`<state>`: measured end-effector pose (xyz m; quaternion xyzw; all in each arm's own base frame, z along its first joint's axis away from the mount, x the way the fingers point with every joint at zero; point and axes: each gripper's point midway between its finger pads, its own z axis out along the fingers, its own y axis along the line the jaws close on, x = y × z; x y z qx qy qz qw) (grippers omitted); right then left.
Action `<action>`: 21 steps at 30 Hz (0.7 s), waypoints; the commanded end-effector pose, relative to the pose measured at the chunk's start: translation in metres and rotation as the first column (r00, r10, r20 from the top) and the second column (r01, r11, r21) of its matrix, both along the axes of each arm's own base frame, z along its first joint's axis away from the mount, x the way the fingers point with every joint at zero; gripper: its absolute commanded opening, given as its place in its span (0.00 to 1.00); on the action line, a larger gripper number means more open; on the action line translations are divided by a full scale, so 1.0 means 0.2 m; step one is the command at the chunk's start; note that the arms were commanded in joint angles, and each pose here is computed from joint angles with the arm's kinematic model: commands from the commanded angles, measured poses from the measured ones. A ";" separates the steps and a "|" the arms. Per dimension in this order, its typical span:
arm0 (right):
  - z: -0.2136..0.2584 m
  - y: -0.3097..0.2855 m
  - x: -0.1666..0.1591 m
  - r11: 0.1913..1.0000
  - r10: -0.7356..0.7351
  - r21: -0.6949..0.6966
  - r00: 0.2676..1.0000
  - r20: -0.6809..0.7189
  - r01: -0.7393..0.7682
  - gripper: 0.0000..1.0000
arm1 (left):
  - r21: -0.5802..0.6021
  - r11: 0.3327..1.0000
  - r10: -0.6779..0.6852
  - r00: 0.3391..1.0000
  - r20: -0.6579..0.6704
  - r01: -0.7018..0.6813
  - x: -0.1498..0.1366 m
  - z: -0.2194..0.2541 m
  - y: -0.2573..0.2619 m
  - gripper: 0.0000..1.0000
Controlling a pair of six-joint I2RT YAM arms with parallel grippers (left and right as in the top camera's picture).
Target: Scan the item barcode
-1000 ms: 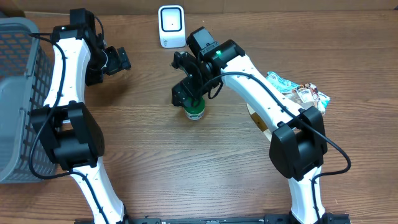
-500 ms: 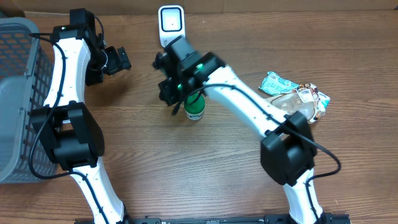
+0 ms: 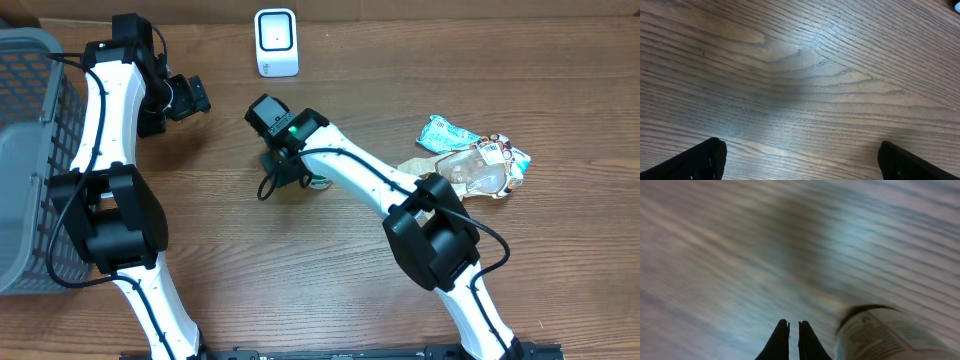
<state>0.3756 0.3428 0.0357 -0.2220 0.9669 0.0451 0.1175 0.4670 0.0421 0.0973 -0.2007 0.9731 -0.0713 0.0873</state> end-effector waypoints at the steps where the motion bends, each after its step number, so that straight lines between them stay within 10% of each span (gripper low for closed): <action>1: 0.00 -0.16 0.09 0.991 -0.112 -0.071 0.993 0.034 0.114 0.06 | 0.006 1.000 0.001 1.000 0.006 -0.001 0.02 0.00 -0.01 1.00; 21: -0.02 -0.89 0.26 0.833 -0.527 -0.214 0.849 -0.025 0.510 0.07 | 0.006 1.000 0.001 1.000 0.006 -0.001 0.02 0.00 -0.01 1.00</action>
